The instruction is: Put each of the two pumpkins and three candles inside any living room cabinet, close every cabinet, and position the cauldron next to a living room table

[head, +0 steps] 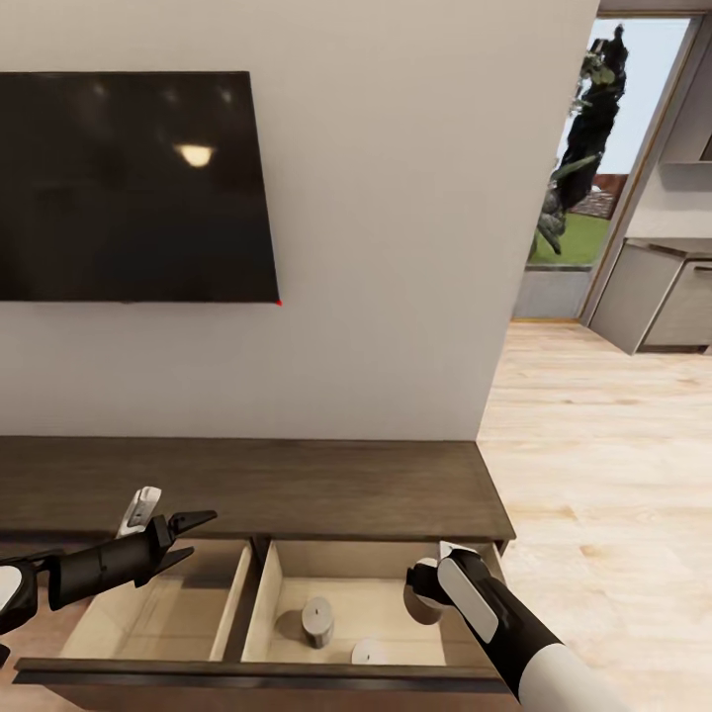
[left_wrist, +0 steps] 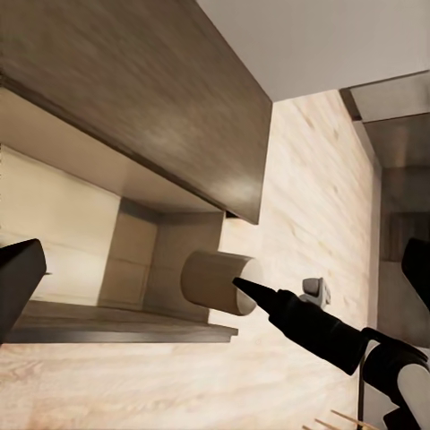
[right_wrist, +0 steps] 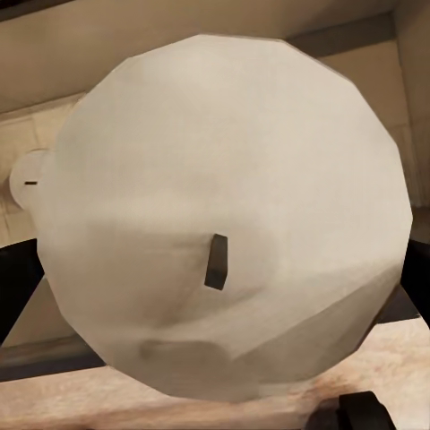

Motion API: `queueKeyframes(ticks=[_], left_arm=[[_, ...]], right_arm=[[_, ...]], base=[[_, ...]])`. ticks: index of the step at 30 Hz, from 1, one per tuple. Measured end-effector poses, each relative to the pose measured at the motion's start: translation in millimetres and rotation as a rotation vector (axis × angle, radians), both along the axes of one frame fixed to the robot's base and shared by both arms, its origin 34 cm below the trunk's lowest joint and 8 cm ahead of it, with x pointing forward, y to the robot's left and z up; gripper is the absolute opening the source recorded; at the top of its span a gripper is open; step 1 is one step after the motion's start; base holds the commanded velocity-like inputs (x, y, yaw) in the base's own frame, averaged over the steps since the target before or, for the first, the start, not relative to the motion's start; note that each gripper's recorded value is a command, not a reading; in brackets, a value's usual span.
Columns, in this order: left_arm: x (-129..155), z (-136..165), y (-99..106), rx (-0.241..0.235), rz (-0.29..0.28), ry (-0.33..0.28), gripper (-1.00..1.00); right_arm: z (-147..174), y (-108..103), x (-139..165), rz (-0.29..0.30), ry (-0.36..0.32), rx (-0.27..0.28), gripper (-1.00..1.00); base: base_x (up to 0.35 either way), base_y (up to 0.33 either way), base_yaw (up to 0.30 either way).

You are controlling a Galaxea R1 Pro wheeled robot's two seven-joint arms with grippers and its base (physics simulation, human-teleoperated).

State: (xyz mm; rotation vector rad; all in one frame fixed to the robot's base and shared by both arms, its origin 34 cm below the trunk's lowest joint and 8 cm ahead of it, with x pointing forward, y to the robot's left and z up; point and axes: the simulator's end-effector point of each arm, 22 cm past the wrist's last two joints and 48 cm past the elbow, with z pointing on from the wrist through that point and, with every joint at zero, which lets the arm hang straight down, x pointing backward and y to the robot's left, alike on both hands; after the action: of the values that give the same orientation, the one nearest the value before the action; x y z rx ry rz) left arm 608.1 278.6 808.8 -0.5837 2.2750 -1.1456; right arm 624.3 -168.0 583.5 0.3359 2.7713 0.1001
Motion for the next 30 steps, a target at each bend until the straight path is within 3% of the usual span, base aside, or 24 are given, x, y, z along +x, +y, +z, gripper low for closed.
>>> queueKeyframes(ticks=[25,30], left_arm=[[-5,-47,-2,-0.001,-0.003,0.0,1.0],[-10,-60,-11,-0.004,-0.027,0.01,1.0]], right_arm=[[-46,0,-5,0.0,-0.001,-0.001,-1.0],[-56,-1,-6,-0.001,-0.001,-0.003,-1.0]], base=[[0.0,0.0,0.0],[0.0,0.0,0.0]])
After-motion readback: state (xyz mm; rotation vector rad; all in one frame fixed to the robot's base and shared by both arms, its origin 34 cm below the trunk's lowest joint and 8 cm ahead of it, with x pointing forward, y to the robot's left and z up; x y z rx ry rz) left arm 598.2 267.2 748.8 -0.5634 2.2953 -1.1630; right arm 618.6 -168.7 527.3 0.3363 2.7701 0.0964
